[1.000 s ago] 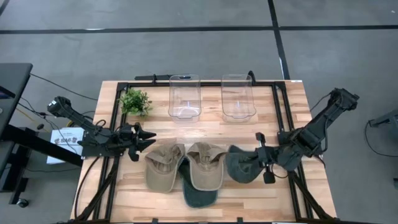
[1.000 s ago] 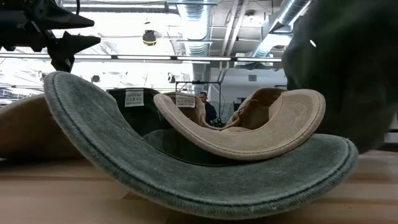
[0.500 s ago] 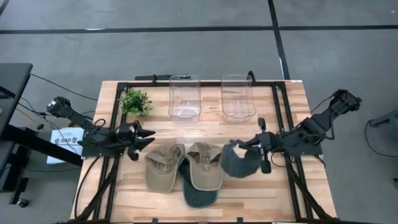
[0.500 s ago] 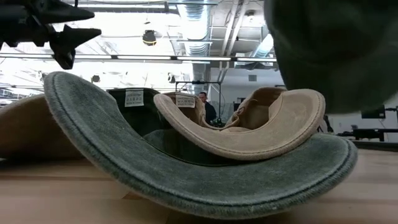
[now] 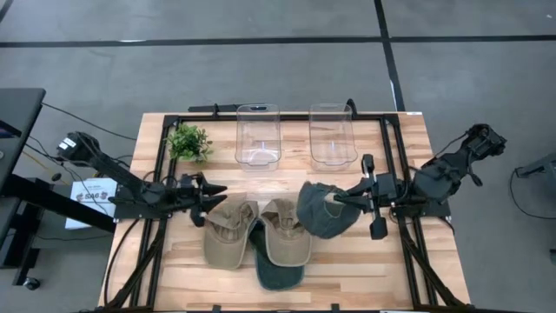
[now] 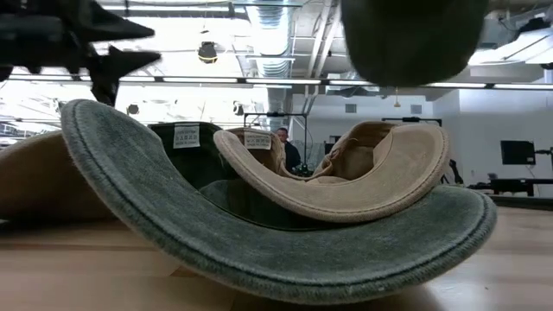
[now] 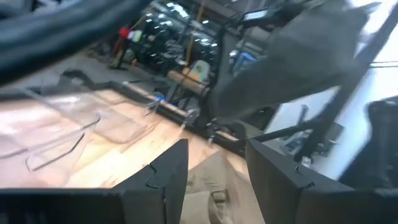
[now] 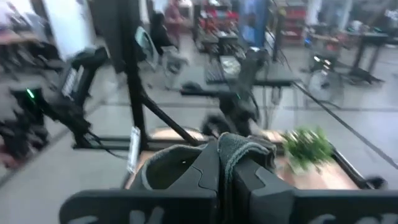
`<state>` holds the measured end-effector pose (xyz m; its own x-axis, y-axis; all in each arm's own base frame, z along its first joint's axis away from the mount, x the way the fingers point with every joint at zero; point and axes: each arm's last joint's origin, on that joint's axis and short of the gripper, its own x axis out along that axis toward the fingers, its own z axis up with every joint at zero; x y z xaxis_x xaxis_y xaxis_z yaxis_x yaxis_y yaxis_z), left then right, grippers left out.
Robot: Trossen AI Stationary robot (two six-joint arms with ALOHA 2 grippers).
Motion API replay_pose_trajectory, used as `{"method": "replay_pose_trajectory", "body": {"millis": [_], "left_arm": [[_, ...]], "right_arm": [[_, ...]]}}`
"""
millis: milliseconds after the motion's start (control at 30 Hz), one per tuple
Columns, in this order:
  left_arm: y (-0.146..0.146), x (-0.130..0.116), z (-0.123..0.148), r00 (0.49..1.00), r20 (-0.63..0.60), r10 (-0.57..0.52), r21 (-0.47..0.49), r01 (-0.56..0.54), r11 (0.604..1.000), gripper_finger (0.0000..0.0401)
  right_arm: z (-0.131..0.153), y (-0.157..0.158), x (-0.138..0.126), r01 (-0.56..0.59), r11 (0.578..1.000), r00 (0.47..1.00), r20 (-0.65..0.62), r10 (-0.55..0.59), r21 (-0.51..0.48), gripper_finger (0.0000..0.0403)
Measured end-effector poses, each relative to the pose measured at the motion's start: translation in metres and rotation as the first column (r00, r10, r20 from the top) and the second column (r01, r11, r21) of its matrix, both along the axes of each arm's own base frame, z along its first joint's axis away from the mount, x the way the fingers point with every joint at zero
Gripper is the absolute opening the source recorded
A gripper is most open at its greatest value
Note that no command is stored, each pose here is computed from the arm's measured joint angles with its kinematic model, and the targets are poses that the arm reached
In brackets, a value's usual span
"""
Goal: Pick & Place hat
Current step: Put the right black cap into the right transparent bin
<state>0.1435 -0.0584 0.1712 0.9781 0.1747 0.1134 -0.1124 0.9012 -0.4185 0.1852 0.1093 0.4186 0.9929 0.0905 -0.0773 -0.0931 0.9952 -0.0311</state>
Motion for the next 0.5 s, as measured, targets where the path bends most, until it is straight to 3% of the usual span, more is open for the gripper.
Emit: {"method": "replay_pose_trajectory", "body": {"millis": [133,233,367,500], "left_arm": [[-0.009,0.038,0.000,0.998,-0.043,-0.039,0.014,0.040,0.999,0.0158],[-0.020,0.076,0.008,0.991,-0.036,-0.132,0.091,0.134,0.987,0.0158],[-0.039,0.124,0.025,0.964,0.005,-0.265,0.231,0.257,0.938,0.0158],[-0.054,0.159,0.039,0.951,0.043,-0.307,0.350,0.274,0.896,0.0158]], "right_arm": [[0.006,-0.002,0.003,-0.071,0.997,0.996,0.055,0.069,0.026,0.0000],[0.008,-0.005,0.005,-0.108,0.994,0.992,0.071,0.105,0.036,0.0000],[0.009,-0.006,0.006,-0.151,0.988,0.985,0.086,0.147,0.042,0.0000],[0.010,-0.002,0.006,-0.196,0.979,0.977,0.095,0.190,0.050,0.0000]]}}
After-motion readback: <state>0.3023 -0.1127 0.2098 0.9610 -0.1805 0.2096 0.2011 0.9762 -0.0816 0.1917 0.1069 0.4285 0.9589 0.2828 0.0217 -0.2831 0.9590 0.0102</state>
